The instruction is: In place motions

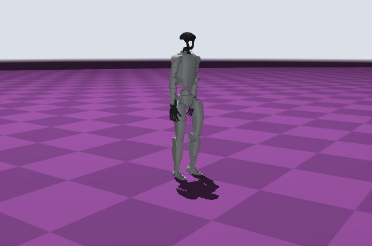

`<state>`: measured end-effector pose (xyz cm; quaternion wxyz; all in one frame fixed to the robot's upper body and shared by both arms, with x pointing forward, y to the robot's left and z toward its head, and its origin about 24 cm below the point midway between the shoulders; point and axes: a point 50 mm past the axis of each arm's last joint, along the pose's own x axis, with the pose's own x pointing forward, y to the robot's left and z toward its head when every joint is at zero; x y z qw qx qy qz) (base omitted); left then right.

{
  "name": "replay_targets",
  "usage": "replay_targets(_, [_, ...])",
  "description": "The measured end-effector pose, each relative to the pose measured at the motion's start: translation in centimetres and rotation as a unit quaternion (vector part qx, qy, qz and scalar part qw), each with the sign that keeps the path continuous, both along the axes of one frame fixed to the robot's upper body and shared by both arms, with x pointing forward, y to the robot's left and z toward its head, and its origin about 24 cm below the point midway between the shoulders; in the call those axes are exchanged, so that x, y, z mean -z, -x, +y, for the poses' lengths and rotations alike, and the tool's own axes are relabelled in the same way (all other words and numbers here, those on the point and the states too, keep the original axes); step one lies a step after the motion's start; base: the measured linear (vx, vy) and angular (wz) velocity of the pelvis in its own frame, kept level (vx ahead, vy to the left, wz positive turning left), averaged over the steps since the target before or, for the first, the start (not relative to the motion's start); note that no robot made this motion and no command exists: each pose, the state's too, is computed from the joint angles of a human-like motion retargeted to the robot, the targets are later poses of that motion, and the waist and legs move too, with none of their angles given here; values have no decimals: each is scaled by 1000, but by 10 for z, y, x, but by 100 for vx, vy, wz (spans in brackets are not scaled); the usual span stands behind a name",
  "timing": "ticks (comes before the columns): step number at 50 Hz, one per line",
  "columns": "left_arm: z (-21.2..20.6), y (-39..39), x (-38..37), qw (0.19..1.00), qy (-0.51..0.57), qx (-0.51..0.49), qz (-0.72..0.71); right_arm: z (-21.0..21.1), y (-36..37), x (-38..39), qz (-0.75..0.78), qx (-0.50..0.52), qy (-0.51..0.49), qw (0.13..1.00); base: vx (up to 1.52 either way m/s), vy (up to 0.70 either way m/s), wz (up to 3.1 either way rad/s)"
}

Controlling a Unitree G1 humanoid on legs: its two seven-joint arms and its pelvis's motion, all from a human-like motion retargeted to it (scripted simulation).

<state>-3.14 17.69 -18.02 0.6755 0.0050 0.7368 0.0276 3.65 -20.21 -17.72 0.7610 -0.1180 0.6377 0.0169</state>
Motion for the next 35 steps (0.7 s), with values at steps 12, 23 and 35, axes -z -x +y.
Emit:
replay_targets(12, [1,-23,2,998,3,56,-25,5,6,1,11,8,-11,1000,-9,-10,91])
replay_targets(23, [-3,-35,2,996,11,80,-36,-6,26,1,68,13,0,998,-7,0,83])
replay_targets(35, [2,-10,1,989,9,150,15,-2,58,1,134,20,-21,991,10,10,10])
